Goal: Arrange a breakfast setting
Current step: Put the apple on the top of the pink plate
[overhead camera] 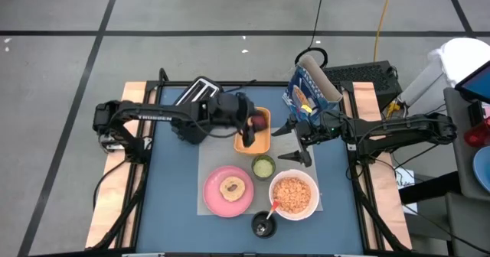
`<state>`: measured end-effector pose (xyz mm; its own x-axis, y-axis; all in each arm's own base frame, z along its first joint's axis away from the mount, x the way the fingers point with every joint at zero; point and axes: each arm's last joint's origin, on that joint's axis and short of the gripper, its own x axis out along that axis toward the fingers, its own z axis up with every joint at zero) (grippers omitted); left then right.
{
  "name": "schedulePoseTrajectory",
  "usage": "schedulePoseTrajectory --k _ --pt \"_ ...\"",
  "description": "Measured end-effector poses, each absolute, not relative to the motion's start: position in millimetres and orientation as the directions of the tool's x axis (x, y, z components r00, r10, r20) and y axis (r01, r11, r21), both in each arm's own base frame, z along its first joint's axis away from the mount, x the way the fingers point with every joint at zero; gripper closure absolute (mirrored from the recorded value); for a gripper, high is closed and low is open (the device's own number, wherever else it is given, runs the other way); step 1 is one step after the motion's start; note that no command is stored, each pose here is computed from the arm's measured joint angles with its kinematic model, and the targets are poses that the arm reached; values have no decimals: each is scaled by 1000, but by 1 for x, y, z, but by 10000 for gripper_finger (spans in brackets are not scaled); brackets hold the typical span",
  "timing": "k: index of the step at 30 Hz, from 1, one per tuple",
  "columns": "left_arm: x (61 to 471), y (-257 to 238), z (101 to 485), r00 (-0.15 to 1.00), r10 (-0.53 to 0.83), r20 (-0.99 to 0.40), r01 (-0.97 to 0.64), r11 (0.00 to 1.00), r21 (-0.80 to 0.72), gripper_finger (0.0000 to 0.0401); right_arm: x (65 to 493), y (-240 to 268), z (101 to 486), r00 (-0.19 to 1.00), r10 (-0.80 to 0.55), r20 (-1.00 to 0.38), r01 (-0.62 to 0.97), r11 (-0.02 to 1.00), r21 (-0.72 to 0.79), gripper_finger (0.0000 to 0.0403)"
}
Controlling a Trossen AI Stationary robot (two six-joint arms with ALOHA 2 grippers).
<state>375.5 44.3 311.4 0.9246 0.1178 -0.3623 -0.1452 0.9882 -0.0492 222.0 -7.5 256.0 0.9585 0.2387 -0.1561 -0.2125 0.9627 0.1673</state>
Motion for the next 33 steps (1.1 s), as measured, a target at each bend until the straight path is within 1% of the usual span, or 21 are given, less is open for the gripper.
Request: schedulePoseTrajectory --k 7,13,16,22,25,27,33 --pt "376 65 321 950 175 -258 -151 982 113 164 222 -8 256 958 239 -156 -214 964 159 5" --pt "375 72 323 950 193 -244 -160 976 147 158 222 -7 256 958 240 -156 -215 964 157 5" --pt "375 72 322 949 194 -247 -160 976 151 136 222 -8 256 958 239 -156 -215 964 157 5" --pt "375 73 322 942 229 -248 -178 962 209 68 222 -7 256 958 240 -156 -215 964 157 5" --pt "375 73 322 940 234 -248 -180 958 222 43 222 -8 256 958 240 -156 -215 964 157 5" --pt "375 73 322 940 234 -248 -181 959 220 36 222 -7 256 958 240 -156 -216 964 157 5" --pt "375 69 322 942 225 -248 -173 962 213 34 222 -7 256 958 240 -156 -216 964 157 5"
